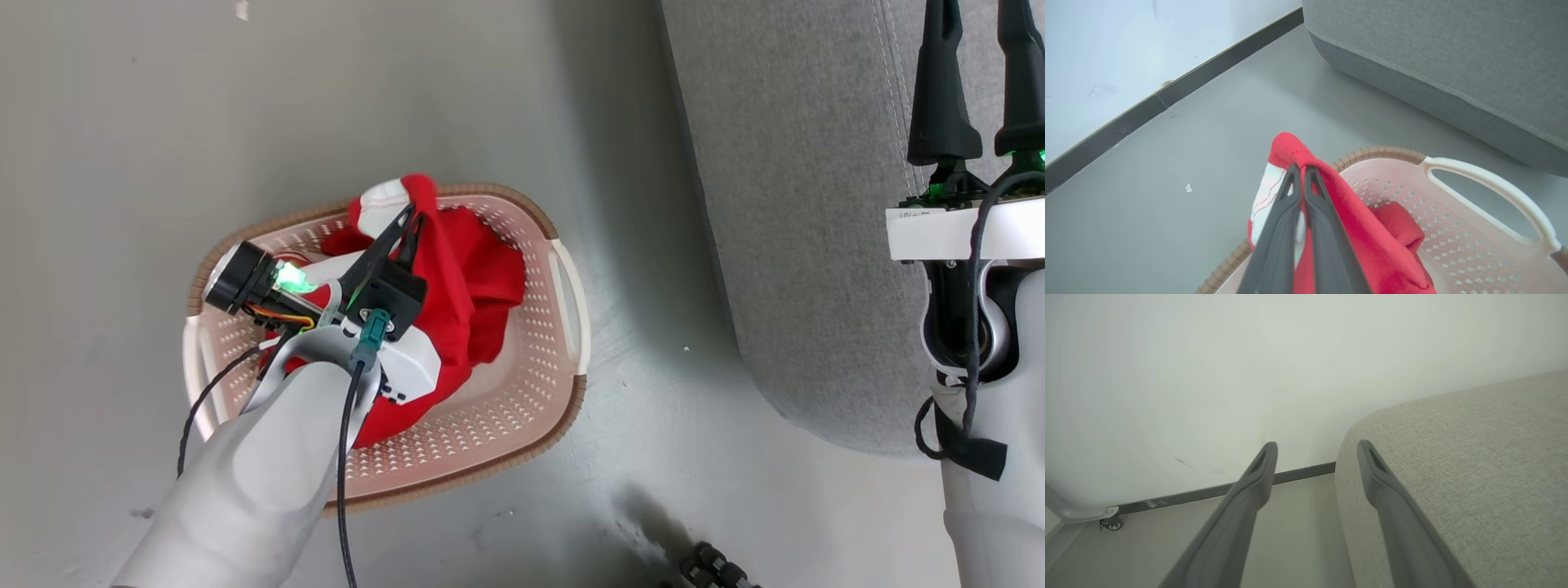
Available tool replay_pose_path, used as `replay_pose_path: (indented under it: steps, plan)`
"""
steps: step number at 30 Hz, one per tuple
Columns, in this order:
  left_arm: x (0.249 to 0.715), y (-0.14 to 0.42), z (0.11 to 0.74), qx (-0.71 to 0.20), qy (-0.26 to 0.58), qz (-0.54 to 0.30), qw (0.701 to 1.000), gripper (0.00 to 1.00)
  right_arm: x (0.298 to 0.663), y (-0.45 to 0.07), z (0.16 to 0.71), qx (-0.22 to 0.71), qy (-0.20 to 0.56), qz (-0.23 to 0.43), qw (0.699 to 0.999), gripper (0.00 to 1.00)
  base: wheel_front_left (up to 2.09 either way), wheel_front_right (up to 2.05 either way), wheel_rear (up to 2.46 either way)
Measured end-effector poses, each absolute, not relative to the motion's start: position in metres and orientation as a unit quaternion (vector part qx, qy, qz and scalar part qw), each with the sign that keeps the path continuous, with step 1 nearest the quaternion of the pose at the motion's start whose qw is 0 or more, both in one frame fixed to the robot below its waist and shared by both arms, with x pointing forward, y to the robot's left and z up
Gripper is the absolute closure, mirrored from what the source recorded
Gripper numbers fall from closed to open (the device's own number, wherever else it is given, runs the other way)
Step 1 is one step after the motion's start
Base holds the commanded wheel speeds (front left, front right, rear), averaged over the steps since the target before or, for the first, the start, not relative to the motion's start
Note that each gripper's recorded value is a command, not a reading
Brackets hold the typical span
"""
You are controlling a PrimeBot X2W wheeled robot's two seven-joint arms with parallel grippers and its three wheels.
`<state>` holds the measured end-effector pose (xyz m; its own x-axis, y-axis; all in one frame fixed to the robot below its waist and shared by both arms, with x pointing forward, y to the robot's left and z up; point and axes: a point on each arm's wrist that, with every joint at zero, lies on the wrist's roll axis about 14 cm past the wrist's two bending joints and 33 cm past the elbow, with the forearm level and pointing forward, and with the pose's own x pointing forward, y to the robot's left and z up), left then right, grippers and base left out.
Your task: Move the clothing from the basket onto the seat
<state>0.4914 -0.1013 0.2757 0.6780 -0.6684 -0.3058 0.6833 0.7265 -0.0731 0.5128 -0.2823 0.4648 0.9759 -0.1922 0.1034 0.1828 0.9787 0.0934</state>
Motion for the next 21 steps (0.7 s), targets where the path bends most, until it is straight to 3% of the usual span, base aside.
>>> replay_pose_path:
  steps: [12,21]
  plan:
    - [0.527,-0.072,0.366,-0.003,0.046,-0.304,0.952,1.0,0.517,-0.251,0.481,0.036,-0.067,-0.051,0.996,0.0,0.0,0.0,0.0]
    - [0.535,-0.049,0.438,0.001,-0.043,-0.28,0.959,1.0,0.509,-0.235,0.498,0.045,-0.079,-0.031,0.995,0.0,0.0,0.0,0.0]
